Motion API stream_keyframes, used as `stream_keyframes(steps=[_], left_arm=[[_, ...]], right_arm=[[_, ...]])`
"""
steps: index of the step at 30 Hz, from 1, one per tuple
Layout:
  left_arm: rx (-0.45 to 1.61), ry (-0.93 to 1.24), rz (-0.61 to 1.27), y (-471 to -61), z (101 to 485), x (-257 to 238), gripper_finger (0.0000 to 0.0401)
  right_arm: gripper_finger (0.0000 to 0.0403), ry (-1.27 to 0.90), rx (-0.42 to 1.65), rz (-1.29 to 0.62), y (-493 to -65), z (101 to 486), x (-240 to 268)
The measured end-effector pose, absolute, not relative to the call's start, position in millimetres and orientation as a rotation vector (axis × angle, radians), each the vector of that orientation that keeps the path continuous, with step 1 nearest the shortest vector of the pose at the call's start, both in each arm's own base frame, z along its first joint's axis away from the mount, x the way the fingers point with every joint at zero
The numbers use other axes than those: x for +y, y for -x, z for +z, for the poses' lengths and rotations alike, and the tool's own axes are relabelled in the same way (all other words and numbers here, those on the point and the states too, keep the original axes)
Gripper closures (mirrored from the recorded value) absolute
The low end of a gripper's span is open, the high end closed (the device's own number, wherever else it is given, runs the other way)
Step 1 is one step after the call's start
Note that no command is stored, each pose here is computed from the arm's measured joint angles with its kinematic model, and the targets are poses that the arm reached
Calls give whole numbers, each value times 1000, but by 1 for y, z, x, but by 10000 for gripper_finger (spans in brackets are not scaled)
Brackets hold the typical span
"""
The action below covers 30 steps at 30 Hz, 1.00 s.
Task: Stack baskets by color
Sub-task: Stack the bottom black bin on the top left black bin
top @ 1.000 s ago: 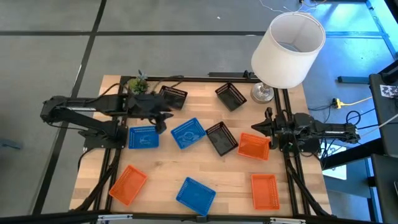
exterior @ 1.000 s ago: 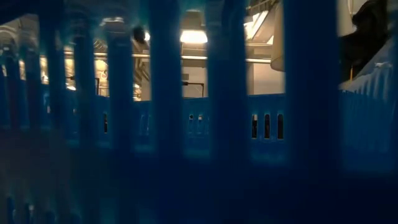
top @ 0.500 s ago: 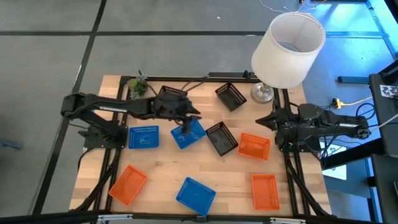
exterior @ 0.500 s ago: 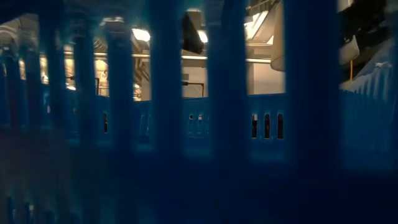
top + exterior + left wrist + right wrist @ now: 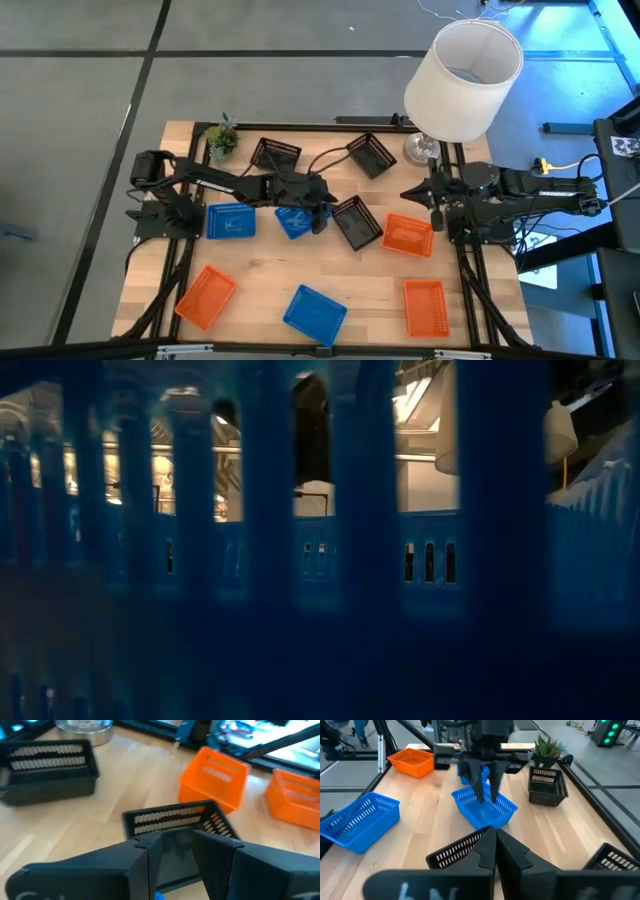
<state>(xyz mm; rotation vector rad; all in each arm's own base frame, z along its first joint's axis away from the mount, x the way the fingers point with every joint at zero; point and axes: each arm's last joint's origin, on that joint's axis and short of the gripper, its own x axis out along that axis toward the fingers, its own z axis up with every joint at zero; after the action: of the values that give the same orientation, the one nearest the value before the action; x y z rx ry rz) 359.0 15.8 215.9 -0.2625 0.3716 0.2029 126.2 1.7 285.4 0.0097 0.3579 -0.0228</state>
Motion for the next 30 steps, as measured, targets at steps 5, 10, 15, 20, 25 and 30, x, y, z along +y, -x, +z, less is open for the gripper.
stream_keyframes(steps=[5,10,15,20,25,30], left_arm=[[359,251,291,-358,216,22,302],[345,253,363,-358,219,38,302],[268,228,360,-368,246,52,302],[230,138,317,-376,272,62,302],[244,205,289,-377,288,77,302],[388,346,245,-374,285,78,302]], right_arm=[[391,-11,349,28,-130,286,3],[391,-19,331,35,-130,288,3],[391,-203,282,16,-131,292,4],[391,-333,244,-16,-134,296,3],[391,-334,241,-24,-134,296,3],[391,-333,241,-24,-134,296,3]])
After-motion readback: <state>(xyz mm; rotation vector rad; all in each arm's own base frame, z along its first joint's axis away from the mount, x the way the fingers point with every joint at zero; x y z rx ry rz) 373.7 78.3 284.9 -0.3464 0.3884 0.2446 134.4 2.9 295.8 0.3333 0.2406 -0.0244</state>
